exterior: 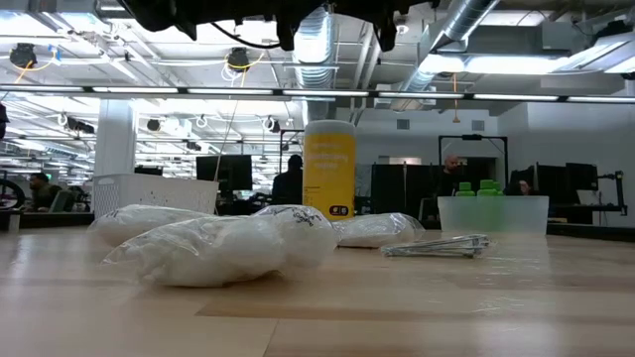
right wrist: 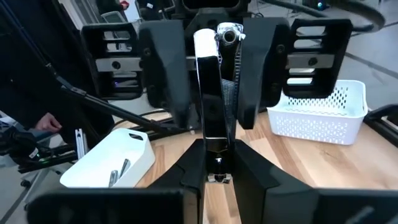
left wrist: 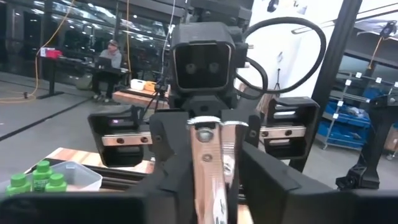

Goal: Pick & Place Travel size toiletries
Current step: Put the silver nail cutter into the white bin

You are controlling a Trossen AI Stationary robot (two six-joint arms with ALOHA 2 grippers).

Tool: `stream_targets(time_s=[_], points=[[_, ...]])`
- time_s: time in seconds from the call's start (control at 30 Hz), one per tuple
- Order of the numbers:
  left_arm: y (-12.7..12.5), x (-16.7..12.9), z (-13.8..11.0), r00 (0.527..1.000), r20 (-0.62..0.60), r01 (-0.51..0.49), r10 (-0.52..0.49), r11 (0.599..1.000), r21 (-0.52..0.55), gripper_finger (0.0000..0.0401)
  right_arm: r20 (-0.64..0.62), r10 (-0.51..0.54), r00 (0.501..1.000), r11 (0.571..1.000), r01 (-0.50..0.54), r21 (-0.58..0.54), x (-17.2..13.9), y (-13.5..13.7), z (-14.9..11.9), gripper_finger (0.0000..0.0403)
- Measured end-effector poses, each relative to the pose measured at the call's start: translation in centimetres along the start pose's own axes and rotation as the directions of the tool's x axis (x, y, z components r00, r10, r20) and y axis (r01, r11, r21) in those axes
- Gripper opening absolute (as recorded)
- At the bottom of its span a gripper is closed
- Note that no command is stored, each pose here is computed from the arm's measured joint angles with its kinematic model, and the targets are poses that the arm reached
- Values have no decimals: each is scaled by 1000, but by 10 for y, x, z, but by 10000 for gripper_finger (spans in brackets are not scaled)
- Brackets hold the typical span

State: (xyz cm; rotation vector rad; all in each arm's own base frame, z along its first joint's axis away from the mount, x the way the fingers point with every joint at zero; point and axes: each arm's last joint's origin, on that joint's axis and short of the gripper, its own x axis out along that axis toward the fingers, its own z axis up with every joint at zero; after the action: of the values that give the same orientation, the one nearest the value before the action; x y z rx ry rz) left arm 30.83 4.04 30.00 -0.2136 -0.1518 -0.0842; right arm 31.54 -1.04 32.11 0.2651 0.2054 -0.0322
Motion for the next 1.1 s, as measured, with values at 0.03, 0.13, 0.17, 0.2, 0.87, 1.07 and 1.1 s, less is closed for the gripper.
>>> stream_targets(time_s=[0.03,0.13,0.17,0.2,0.87,1.07,1.1], points=[[1,0,0,1000,0,-1,1,1000,0,94,0,0,1000,1000,0,0,0,0,0,47],[2,-1,0,1000,-5,22,-22,1000,4,65,-1,4,1000,1000,-4,3,0,0,0,47],[2,-1,0,999,-8,31,-31,1000,3,65,-1,4,1000,1000,-4,3,0,0,0,47],[2,-1,0,999,-9,37,-37,999,4,65,-2,4,1000,1000,-4,3,0,0,0,47],[-23,-50,24,962,-274,-6,-15,997,-75,64,-51,9,999,1000,-8,24,-8,1,0,158],[-53,-98,22,844,-532,-69,-65,971,-229,64,-133,-17,991,999,20,28,-17,-2,-5,168],[-60,-106,21,821,-565,-78,-82,964,-254,64,-140,-21,990,999,25,28,-17,-3,-5,167]])
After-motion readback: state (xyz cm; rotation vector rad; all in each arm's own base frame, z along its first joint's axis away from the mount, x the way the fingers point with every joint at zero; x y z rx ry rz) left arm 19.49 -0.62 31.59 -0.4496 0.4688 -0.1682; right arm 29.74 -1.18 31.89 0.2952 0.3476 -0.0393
